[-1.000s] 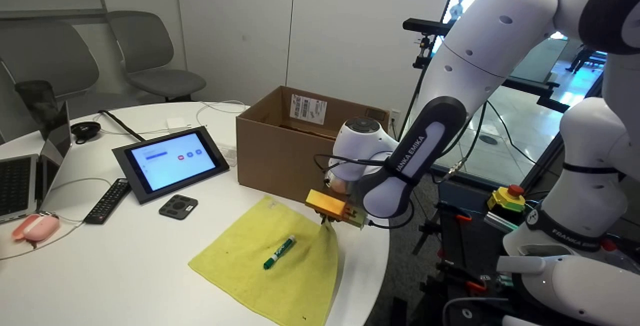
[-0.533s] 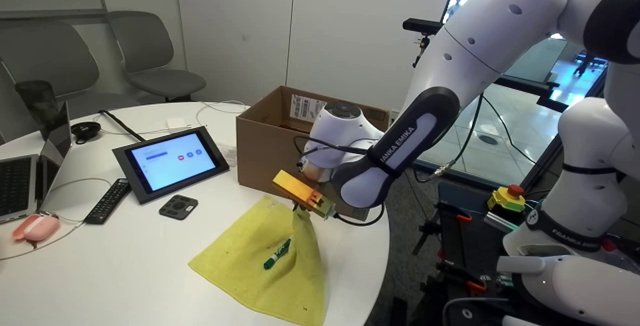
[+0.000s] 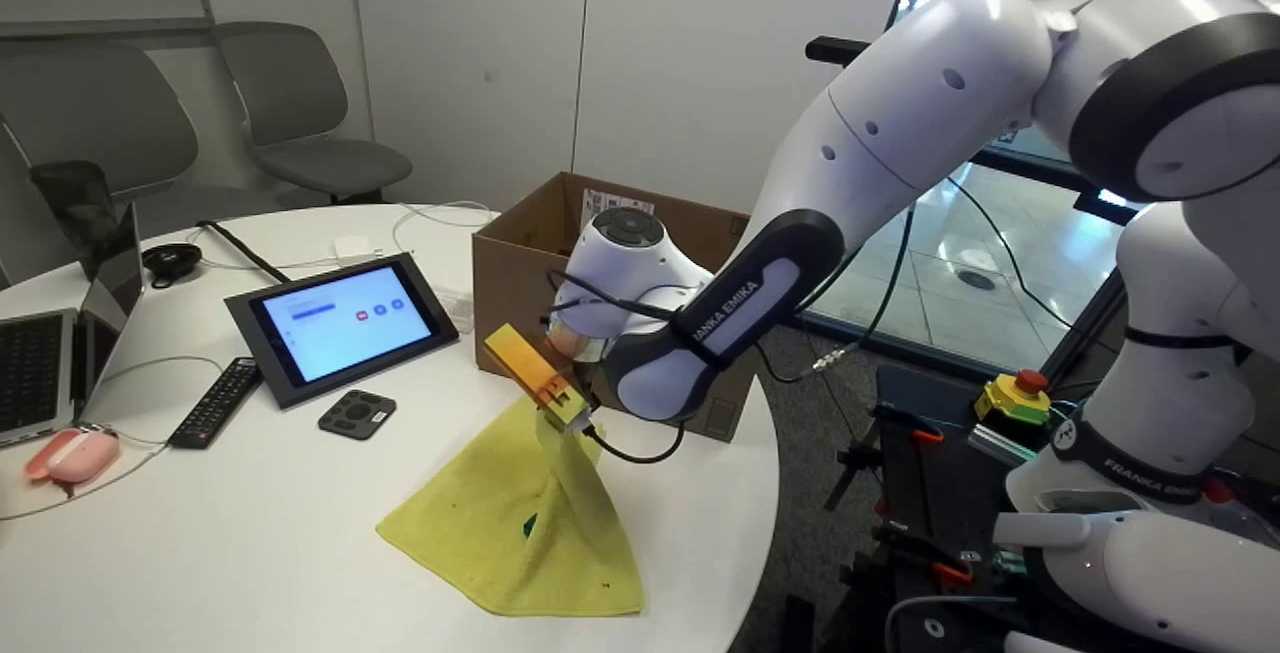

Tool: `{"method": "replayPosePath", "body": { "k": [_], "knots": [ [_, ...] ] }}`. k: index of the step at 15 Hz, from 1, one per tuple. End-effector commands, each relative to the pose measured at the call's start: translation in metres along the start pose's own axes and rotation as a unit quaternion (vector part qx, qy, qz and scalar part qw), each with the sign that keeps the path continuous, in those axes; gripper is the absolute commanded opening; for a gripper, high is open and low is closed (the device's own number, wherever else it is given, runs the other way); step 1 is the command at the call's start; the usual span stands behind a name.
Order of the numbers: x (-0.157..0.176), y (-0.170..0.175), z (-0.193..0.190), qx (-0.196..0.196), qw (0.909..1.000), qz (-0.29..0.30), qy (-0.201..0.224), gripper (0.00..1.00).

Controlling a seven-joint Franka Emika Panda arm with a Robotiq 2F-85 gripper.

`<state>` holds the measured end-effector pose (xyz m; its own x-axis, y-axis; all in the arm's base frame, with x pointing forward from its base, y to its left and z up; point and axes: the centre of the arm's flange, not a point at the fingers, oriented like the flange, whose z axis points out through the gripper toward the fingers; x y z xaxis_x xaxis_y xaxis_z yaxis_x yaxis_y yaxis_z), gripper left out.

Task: Put the marker in the towel, fold it then put it in the box

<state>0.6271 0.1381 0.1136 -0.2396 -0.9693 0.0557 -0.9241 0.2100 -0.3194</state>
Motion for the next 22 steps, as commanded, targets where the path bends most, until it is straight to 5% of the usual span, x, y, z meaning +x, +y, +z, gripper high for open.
{"method": "replayPosePath", "body": {
  "k": [1,12,13,16,22],
  "knots": [
    [-0.009,-0.034,0.040,0.008,0.9977,0.056,0.039,0.03],
    [-0.013,-0.094,0.093,0.012,0.9868,0.133,0.091,0.00],
    [-0.015,-0.096,0.095,0.008,0.9873,0.129,0.093,0.18],
    [-0.020,-0.095,0.102,-0.001,0.9893,0.114,0.092,0.32],
    [-0.029,-0.073,0.068,0.015,0.9924,0.084,0.090,0.81]
  ]
}}
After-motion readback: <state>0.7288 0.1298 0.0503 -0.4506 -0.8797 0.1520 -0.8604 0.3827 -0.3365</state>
